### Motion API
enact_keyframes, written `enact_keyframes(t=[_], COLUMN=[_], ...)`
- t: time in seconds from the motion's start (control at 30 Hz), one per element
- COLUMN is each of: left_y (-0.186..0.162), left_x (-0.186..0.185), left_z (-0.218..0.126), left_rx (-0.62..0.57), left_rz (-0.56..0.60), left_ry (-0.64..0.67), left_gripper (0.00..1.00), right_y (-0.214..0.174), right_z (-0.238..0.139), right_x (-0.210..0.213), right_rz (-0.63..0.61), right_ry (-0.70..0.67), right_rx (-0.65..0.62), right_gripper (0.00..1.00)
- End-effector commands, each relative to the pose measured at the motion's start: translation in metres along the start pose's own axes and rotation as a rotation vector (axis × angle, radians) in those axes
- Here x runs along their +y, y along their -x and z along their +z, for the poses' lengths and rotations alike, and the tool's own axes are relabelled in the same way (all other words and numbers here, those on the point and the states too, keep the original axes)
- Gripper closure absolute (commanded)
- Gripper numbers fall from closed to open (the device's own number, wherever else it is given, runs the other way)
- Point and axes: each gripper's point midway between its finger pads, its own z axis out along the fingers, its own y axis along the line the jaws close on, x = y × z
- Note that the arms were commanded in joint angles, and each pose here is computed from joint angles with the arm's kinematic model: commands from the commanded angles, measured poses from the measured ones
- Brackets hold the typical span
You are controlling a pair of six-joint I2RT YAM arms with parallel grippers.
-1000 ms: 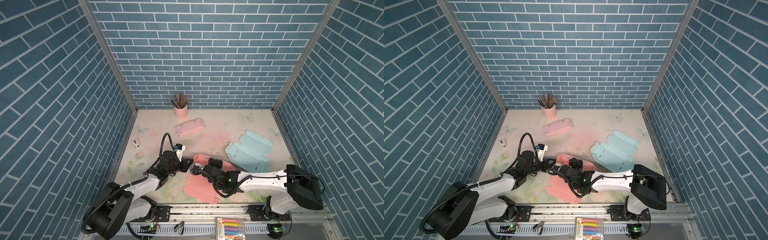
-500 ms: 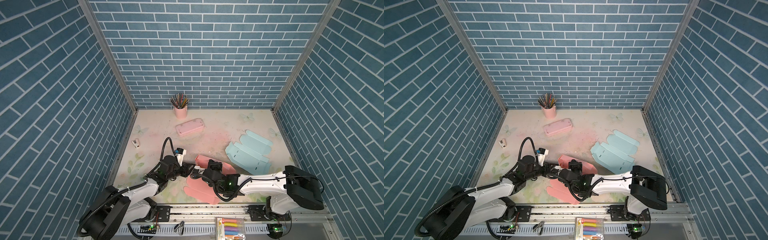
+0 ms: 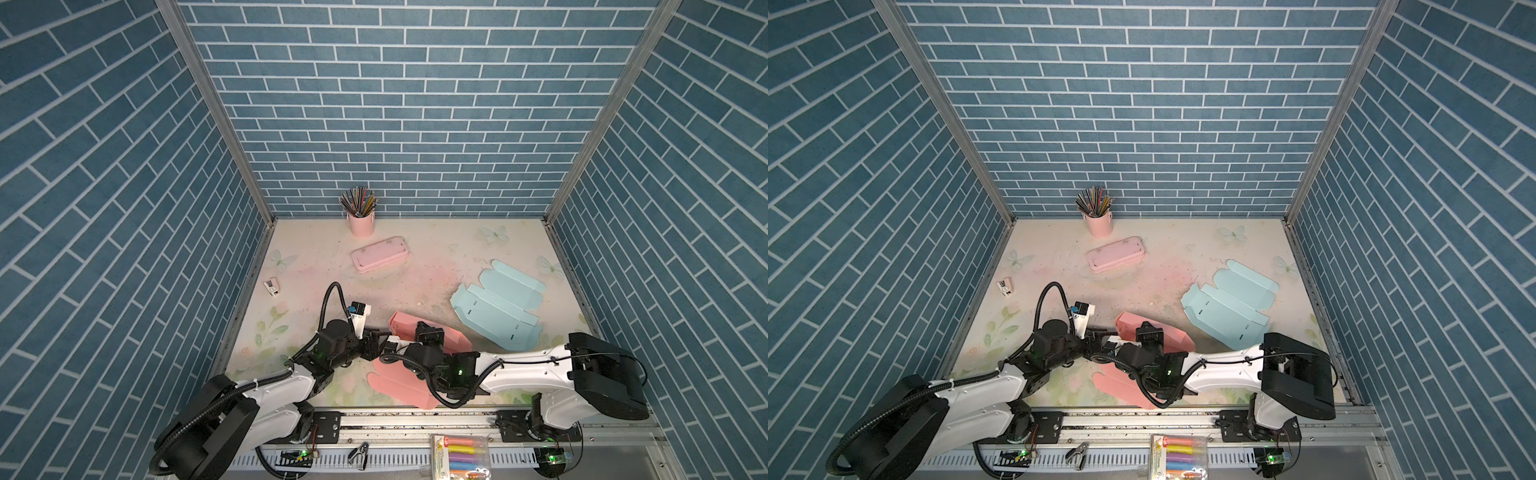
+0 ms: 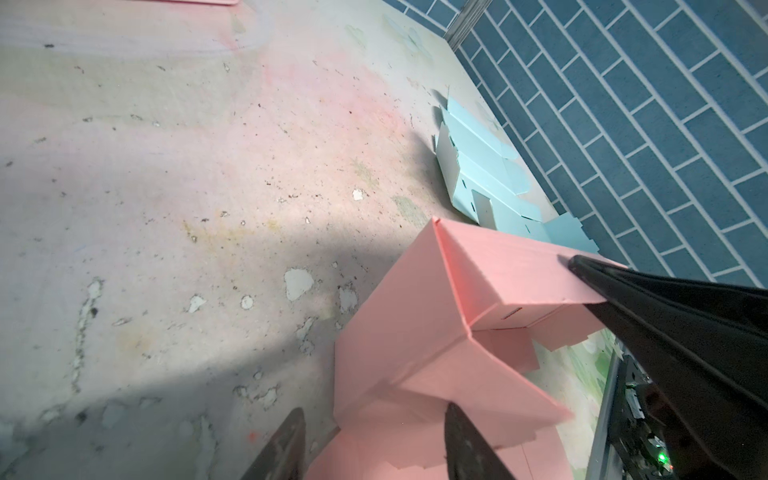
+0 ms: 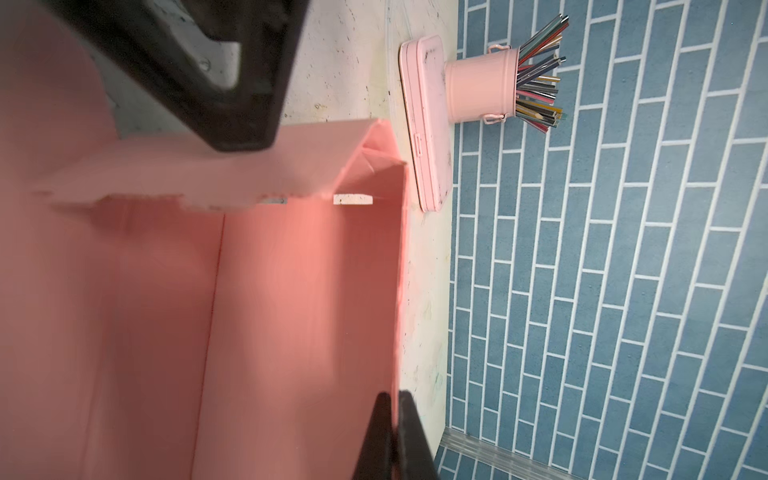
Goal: Fold the paper box
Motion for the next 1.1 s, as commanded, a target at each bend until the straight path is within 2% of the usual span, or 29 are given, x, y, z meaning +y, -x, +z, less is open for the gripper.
enact_keyframes(t=[0.0, 0.4, 0.8, 1.07], left_y=[0.008, 0.015, 0.026, 0.024], left_x=[-0.009, -0.01, -0.013, -0.011], left_z=[0.002, 0.017, 0.028, 0.032], left_rx=[-0.047, -0.069, -0.11, -0.114], left_rz=[0.056, 0.144, 0.209, 0.262], left_ry=[-0.034, 0.018, 0.034, 0.093], left_gripper=[0.44, 0.44, 0.61, 0.73], right_y=[-0.002, -0.001, 0.001, 0.003], right_z=[-0.005, -0.005, -0.007, -0.007], right_x=[0.012, 0.017, 0.016, 0.014], right_rz=[-0.055, -0.054, -0.044, -0.037], right_ry=[0.039, 0.047, 0.047, 0.044], right_rx=[-0.016, -0.019, -0.027, -0.032], right_gripper=[1.0, 1.0, 1.0, 1.0])
